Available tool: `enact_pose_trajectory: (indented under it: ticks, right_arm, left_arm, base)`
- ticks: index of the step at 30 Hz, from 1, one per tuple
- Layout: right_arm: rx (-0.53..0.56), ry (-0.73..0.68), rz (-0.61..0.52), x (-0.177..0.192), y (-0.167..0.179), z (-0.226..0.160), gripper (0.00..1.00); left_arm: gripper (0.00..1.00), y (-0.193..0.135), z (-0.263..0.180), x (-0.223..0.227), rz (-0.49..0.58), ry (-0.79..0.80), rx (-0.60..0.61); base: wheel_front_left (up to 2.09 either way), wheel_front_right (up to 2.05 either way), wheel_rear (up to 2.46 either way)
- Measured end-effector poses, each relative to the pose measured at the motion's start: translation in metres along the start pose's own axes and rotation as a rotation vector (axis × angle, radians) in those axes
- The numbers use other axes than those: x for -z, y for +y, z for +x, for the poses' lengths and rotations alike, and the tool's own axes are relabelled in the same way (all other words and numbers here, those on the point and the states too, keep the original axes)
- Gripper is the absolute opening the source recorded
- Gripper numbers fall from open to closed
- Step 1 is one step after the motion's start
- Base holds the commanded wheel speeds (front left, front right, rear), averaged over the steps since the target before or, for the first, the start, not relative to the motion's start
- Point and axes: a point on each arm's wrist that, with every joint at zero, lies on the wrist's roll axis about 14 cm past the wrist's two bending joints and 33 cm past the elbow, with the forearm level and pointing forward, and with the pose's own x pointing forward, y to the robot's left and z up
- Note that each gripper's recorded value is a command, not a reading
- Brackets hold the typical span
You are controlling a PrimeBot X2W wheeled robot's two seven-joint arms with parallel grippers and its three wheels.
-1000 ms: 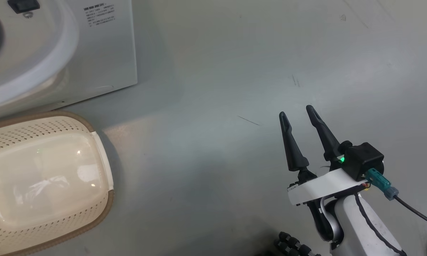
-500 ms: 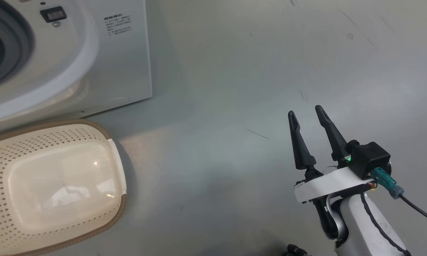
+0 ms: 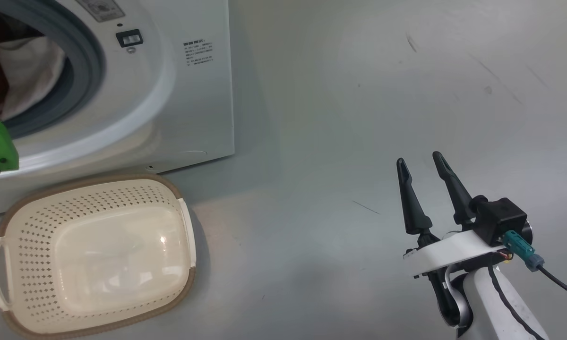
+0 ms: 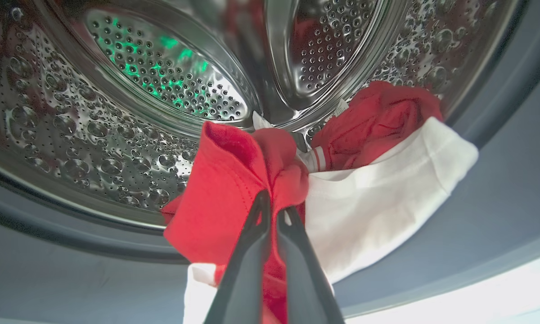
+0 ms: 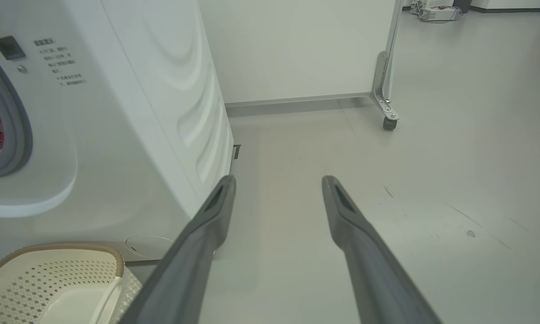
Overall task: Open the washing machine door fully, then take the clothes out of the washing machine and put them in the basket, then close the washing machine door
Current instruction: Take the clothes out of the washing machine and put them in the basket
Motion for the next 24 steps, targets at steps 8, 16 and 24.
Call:
enact_pose_trajectory:
  ticks: [8,16,24]
  right_arm:
    - [-0.025,-0.017,0.001,-0.006,0.008,-0.008,1.0]
    - [-0.064,-0.032,0.007,-0.01,0.018,-0.017,1.0]
    - [-0.088,-0.049,0.004,-0.016,0.024,-0.023,1.0]
  left_arm:
    - [0.0,-0.002,-0.03,-0.01,-0.036,-0.081,0.023]
    - [0.0,-0.002,-0.064,-0.018,-0.055,-0.164,0.034]
    - [0.0,-0.003,-0.09,-0.04,-0.061,-0.251,0.042]
  base:
    - [0.0,0.0,0.0]
    - [0.0,0.0,0.0]
    - [0.0,0.0,0.0]
